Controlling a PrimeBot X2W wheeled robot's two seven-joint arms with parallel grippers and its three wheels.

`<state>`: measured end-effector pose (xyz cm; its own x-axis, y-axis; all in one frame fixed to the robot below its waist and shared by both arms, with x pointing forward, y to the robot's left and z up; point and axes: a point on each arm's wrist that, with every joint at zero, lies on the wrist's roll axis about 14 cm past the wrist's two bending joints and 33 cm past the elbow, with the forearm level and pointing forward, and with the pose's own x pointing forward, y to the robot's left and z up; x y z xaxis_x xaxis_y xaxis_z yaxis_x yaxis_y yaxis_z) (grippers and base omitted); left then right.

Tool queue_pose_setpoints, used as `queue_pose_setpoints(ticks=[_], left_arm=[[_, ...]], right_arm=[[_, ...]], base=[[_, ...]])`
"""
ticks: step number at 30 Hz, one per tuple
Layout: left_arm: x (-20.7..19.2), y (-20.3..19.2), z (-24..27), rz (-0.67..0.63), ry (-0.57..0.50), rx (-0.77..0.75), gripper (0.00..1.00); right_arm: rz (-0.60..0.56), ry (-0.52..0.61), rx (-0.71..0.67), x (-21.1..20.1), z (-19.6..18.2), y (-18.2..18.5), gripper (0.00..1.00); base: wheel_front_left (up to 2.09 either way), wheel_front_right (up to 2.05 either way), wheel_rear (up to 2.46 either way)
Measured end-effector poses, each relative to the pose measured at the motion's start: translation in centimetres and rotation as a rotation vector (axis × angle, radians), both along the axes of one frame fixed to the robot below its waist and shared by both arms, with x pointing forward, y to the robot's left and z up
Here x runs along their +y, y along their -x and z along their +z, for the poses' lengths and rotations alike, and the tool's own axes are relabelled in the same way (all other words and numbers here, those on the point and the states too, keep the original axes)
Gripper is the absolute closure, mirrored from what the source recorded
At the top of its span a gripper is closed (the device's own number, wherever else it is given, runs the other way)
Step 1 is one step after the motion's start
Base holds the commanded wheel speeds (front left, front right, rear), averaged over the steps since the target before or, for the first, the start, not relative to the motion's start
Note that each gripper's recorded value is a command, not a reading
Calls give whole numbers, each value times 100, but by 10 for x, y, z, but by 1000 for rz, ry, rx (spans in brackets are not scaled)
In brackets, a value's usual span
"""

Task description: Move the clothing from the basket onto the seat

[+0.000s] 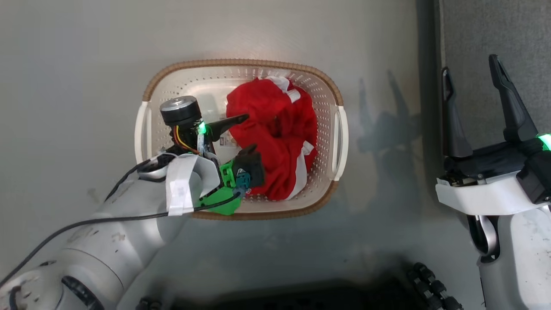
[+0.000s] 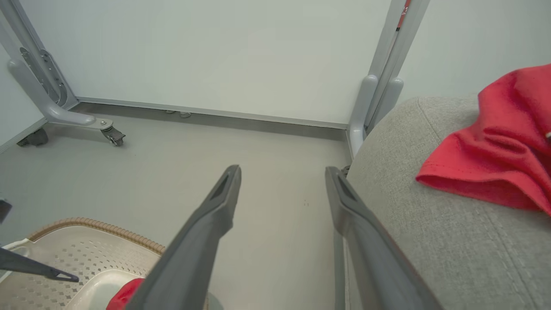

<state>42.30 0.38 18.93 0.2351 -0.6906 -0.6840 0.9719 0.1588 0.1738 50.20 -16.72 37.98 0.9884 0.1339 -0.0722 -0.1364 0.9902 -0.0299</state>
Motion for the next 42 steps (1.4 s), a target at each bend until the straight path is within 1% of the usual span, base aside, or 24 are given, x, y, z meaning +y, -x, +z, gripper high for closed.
queue_pose_setpoints(ticks=[2,5,10,16,19,24,28,35,36,37,38,42], left_arm=[[-1,6,-16,-80,-26,7,0],[-4,6,-34,-160,-52,-1,0],[-20,13,-57,-259,-50,-3,0],[-28,38,-88,-380,-94,12,0],[-25,43,-102,-410,-126,25,0],[-26,26,-116,-404,-148,11,0],[-21,27,-128,-402,-168,29,0],[-16,33,-137,-398,-208,52,0],[-14,35,-139,-381,-219,67,10],[-13,36,-140,-374,-230,72,75],[-13,36,-140,-374,-236,72,100],[-11,35,-141,-361,-255,77,100]], right_arm=[[0,1,25,0,-13,-1,0],[6,-5,57,3,-29,-1,0],[-6,0,111,-2,-52,4,0],[2,-9,173,1,-78,11,0],[3,-8,192,1,-87,13,0],[-3,-3,215,-2,-100,14,0],[-2,-4,237,-2,-111,17,0],[-8,-2,240,-4,-112,18,0],[-10,-1,240,-5,-111,18,0],[-11,0,238,-5,-110,18,0],[-12,0,237,-6,-110,18,0],[-13,-1,235,-6,-108,18,0]], base=[[0,0,0],[0,0,0],[0,0,0],[0,0,0],[0,0,0],[0,0,0],[0,0,0],[0,0,0],[0,0,0],[0,0,0],[0,0,0],[0,0,0]])
